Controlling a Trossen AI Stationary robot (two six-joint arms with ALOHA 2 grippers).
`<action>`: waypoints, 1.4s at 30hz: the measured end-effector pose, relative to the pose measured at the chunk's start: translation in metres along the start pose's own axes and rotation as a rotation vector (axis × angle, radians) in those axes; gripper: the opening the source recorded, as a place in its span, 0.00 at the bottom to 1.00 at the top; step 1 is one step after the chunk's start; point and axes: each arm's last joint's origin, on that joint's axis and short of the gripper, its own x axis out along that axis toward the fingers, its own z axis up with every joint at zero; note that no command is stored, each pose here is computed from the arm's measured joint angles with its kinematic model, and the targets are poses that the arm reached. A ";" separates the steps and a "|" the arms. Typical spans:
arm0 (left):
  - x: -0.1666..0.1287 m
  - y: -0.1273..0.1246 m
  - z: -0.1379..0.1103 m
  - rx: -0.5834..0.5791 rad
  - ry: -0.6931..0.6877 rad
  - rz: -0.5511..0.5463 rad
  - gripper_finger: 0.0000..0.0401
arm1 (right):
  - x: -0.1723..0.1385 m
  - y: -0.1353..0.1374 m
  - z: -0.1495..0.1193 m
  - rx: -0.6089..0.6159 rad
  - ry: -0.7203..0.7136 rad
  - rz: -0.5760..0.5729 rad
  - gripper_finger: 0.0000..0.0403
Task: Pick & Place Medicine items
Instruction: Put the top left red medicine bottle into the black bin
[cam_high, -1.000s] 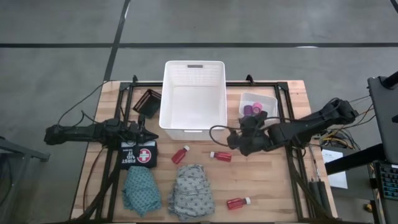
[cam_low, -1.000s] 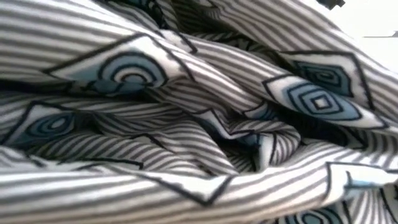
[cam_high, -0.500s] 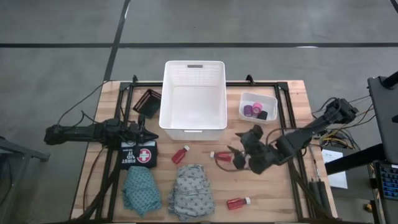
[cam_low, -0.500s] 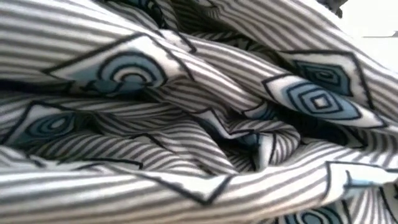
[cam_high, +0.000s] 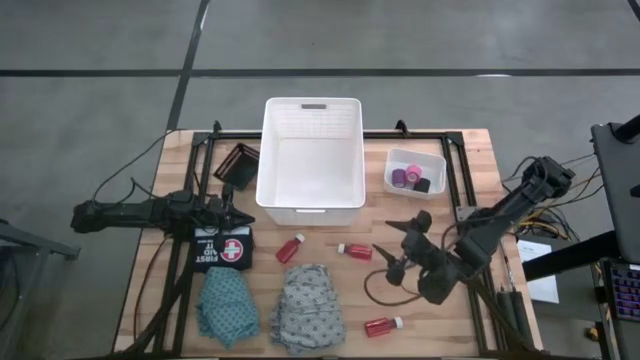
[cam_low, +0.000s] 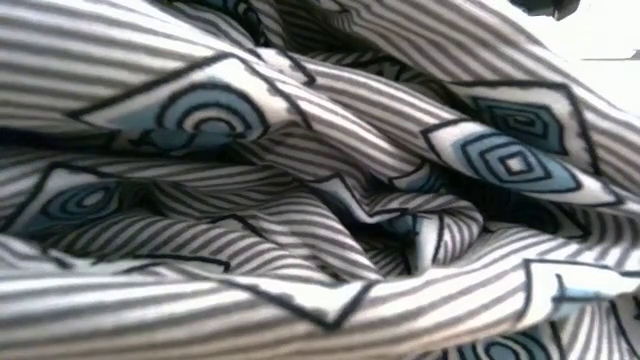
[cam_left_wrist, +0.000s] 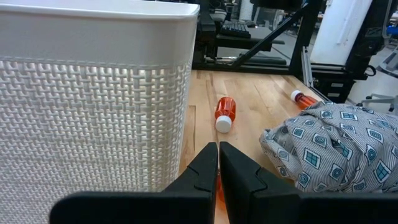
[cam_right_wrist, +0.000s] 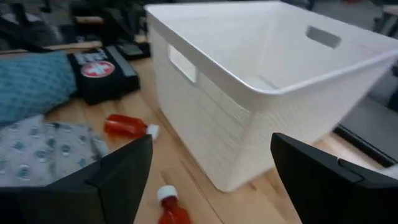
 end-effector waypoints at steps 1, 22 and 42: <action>0.000 0.000 0.000 0.000 0.000 -0.001 0.05 | 0.000 0.002 0.001 -0.011 -0.010 0.012 0.81; 0.000 0.000 0.000 0.000 0.000 0.000 0.05 | 0.026 -0.029 0.010 -0.196 -0.268 0.426 0.88; 0.000 0.000 0.000 0.000 0.000 0.000 0.05 | 0.006 -0.089 -0.022 -0.004 -0.355 0.477 0.88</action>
